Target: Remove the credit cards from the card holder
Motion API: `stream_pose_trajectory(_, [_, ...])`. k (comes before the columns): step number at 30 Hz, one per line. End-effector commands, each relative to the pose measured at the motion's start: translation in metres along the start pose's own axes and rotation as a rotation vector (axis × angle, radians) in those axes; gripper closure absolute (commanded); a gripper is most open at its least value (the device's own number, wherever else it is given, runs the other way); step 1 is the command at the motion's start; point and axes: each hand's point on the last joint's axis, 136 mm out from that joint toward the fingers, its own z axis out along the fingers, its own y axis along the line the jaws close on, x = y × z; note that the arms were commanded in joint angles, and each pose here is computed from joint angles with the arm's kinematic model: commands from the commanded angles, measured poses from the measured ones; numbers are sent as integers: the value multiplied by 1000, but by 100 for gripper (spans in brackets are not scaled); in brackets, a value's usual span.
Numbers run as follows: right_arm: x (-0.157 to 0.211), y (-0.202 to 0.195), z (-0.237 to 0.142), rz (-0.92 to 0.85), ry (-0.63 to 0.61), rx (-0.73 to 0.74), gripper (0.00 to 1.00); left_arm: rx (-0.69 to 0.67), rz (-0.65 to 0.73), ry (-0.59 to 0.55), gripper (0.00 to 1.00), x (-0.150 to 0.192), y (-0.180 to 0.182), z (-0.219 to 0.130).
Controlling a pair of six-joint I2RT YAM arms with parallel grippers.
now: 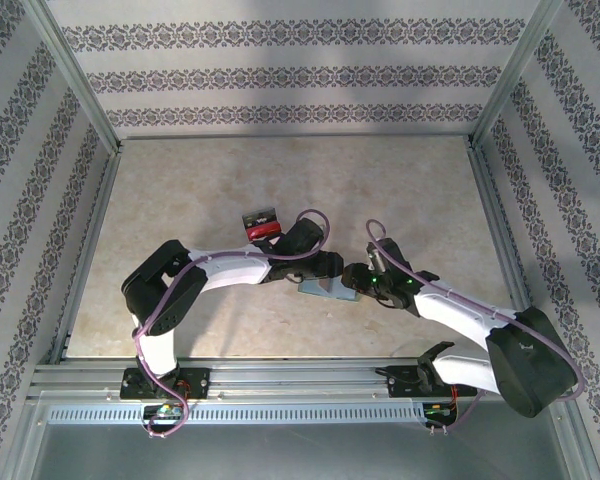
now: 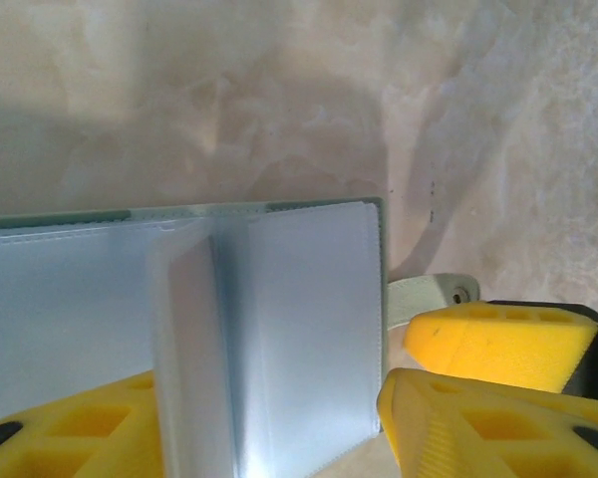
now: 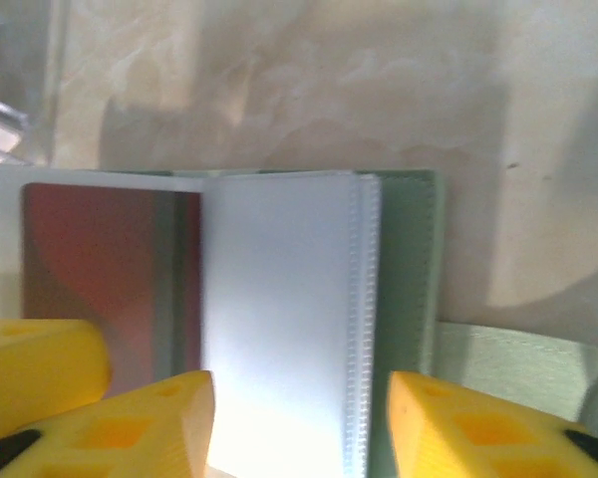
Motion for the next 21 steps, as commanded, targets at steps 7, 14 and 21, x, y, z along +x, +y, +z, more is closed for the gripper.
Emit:
stream_pose_trajectory(7, [19, 80, -13, -227, -38, -172, 34, 19, -137, -103, 46, -30, -2, 11])
stream_pose_trajectory(14, [15, 74, -32, -263, -119, -106, 46, 68, -197, -127, 51, -36, -6, 3])
stream_pose_trajectory(21, [9, 46, -57, -240, -158, -52, 60, 103, -191, -151, 34, -49, -16, -7])
